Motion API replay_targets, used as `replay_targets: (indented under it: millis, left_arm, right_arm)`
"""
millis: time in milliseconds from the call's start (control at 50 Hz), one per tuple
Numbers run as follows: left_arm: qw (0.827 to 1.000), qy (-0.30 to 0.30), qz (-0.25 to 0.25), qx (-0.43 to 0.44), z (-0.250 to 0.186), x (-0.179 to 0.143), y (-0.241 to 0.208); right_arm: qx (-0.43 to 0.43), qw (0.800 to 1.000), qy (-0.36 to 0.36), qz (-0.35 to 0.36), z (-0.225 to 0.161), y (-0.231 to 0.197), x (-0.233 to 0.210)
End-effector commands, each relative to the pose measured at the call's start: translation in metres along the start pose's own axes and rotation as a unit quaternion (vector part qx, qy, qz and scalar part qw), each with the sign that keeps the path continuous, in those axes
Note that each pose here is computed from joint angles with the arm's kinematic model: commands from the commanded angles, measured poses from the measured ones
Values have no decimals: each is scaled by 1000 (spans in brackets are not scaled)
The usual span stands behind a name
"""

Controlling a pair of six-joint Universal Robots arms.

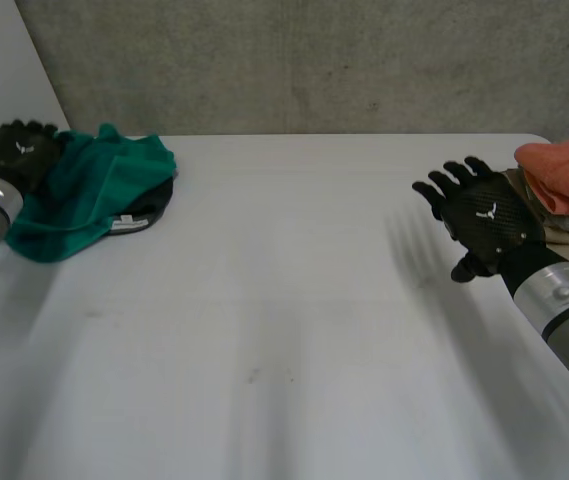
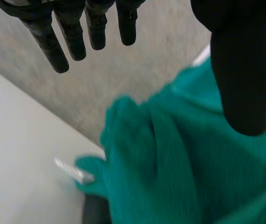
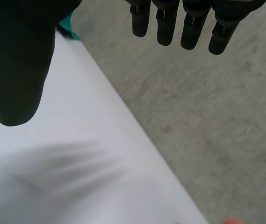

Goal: Fold the laundry.

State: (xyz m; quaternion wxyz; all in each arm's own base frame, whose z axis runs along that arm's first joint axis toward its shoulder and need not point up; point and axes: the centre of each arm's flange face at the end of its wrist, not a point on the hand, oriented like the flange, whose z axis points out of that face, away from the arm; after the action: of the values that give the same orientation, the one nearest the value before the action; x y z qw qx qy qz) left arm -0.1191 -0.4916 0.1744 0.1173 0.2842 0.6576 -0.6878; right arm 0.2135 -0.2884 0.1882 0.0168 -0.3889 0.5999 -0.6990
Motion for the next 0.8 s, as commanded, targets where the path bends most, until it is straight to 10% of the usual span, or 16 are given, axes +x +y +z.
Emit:
replay_targets:
  millis: [20, 320, 500, 800]
  left_arm:
    - [1000, -19, 4, 5, 29, 7, 59]
    - [999, -17, 9, 41, 38, 21, 65]
    - [988, -43, -71, 131, 20, -11, -23]
    - [992, -33, -95, 71, 27, 2, 38]
  right_arm:
    - [-28, 999, -17, 17, -9, 10, -9]
    - [-40, 999, -17, 22, -12, 15, -12]
    - [-40, 999, -17, 22, -13, 14, -12]
    - [-42, 999, -17, 22, -12, 16, -11]
